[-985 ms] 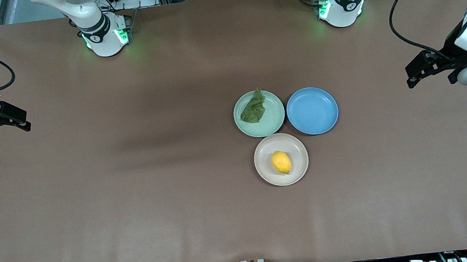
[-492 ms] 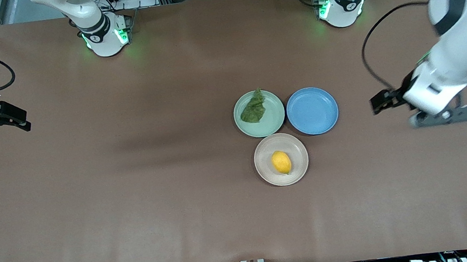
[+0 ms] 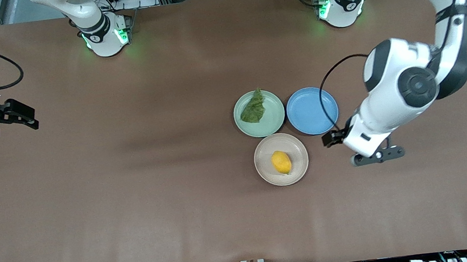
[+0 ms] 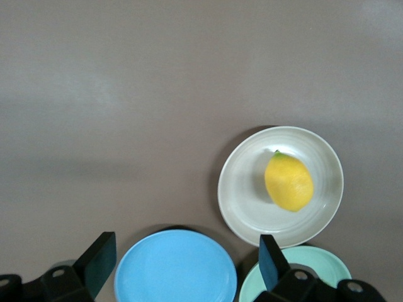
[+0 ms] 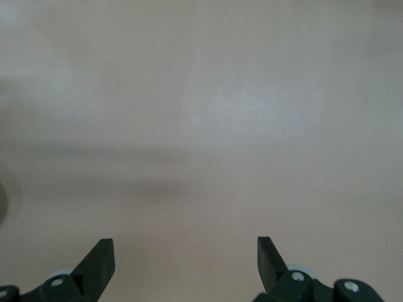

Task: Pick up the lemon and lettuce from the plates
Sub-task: 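Lower the left gripper over the lemon while the right gripper reaches out, then grasp the lemon with the left gripper while the right gripper lowers to lettuce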

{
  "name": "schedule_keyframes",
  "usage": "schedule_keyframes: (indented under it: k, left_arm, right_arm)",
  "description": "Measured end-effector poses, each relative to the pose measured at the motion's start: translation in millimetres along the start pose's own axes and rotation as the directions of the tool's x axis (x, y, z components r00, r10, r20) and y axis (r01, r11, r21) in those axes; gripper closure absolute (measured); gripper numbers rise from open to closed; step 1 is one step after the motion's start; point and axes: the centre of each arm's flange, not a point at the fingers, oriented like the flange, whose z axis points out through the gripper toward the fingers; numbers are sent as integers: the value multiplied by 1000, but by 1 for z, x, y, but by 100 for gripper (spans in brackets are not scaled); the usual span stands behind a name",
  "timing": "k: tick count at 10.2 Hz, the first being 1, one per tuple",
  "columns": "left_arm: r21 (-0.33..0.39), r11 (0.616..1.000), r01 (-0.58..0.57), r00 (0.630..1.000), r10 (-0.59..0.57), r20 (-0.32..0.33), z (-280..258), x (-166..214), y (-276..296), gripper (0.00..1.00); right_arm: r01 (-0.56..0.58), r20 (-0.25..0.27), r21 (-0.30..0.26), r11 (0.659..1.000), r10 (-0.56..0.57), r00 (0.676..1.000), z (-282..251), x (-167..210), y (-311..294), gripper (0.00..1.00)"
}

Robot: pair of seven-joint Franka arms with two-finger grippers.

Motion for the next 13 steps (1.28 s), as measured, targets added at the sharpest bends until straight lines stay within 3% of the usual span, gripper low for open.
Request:
schedule_keyframes:
  k: [5, 8, 13]
  left_arm:
    - [-11, 996, 90, 996, -90, 20, 59, 2, 36, 0]
    - [-38, 989, 146, 989, -145, 8, 95, 1, 58, 0]
    - [-75, 978, 194, 981, -192, 35, 163, -10, 87, 0]
  right_arm:
    - [35, 6, 12, 999, -35, 999, 3, 0, -57, 0]
    - [-38, 4, 20, 999, 38, 999, 15, -8, -161, 0]
    - [-170, 18, 39, 985, 169, 985, 86, -24, -317, 0]
